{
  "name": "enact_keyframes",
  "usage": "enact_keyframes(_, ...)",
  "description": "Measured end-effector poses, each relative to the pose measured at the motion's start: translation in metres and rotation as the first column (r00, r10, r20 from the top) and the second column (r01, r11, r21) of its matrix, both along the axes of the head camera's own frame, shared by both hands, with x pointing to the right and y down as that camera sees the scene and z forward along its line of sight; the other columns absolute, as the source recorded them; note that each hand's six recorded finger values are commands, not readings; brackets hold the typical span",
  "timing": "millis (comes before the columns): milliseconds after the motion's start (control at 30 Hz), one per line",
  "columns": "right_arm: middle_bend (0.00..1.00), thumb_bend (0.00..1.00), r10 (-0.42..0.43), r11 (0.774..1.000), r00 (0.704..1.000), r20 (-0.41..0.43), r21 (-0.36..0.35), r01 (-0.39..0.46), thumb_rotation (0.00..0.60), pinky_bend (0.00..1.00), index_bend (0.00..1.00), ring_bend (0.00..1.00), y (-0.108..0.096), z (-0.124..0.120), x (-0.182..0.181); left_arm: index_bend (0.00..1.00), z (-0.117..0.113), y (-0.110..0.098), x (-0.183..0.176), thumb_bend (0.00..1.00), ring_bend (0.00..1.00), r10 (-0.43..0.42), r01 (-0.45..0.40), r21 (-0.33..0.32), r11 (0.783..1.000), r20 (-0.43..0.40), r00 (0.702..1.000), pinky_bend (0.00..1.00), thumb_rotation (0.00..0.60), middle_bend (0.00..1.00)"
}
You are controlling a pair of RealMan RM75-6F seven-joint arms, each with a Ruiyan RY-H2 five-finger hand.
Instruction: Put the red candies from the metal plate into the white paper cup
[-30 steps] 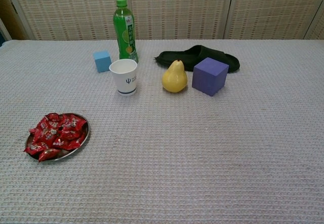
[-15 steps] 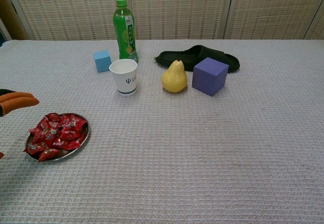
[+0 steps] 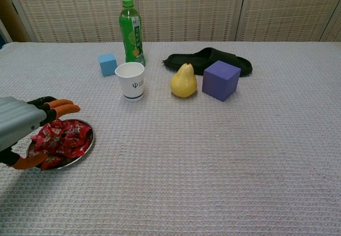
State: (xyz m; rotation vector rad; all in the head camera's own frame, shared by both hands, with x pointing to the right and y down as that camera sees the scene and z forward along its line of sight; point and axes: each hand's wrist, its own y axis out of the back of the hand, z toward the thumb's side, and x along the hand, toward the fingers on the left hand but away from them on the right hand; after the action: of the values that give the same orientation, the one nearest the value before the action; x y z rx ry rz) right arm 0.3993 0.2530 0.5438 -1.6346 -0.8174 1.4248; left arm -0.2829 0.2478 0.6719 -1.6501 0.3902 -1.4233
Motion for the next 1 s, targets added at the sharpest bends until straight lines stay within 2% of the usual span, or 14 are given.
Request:
enact_keyframes(200, 0.00, 0.05, 0.005, 1.000, 1.000, -0.005, -0.005, -0.005, 0.600, 0.00, 0.00, 0.00, -0.001, 0.002, 0.001, 0.01, 0.013, -0.001, 0.006, 0.35, 0.08, 0.016, -0.014, -0.024, 1.000, 0.045, 0.999, 0.65, 0.600, 0.04)
enact_keyframes(367, 0.00, 0.05, 0.005, 1.000, 1.000, -0.007, -0.009, -0.005, 0.600, 0.00, 0.00, 0.00, -0.002, 0.003, 0.001, 0.06, 0.021, 0.000, 0.006, 0.35, 0.09, 0.021, -0.018, -0.041, 0.999, 0.081, 0.997, 0.66, 0.600, 0.06)
enact_keyframes(633, 0.00, 0.05, 0.009, 1.000, 1.000, -0.010, -0.009, -0.009, 0.600, 0.00, 0.00, 0.00, -0.002, 0.003, 0.001, 0.24, 0.032, 0.000, 0.006, 0.34, 0.17, 0.044, -0.039, -0.042, 0.998, 0.136, 0.990, 0.73, 0.600, 0.17)
enact_keyframes(800, 0.00, 0.05, 0.013, 1.000, 1.000, -0.010, -0.008, -0.013, 0.600, 0.00, 0.00, 0.00, -0.002, 0.003, 0.002, 0.29, 0.034, 0.000, 0.007, 0.34, 0.24, 0.057, -0.053, -0.029, 0.998, 0.151, 0.987, 0.78, 0.600, 0.22)
enact_keyframes(1000, 0.00, 0.05, 0.014, 1.000, 1.000, -0.009, -0.011, -0.014, 0.600, 0.00, 0.00, 0.00, -0.002, 0.003, 0.003, 0.38, 0.037, 0.004, 0.010, 0.34, 0.35, 0.080, -0.078, -0.016, 0.997, 0.156, 0.985, 0.86, 0.600, 0.33)
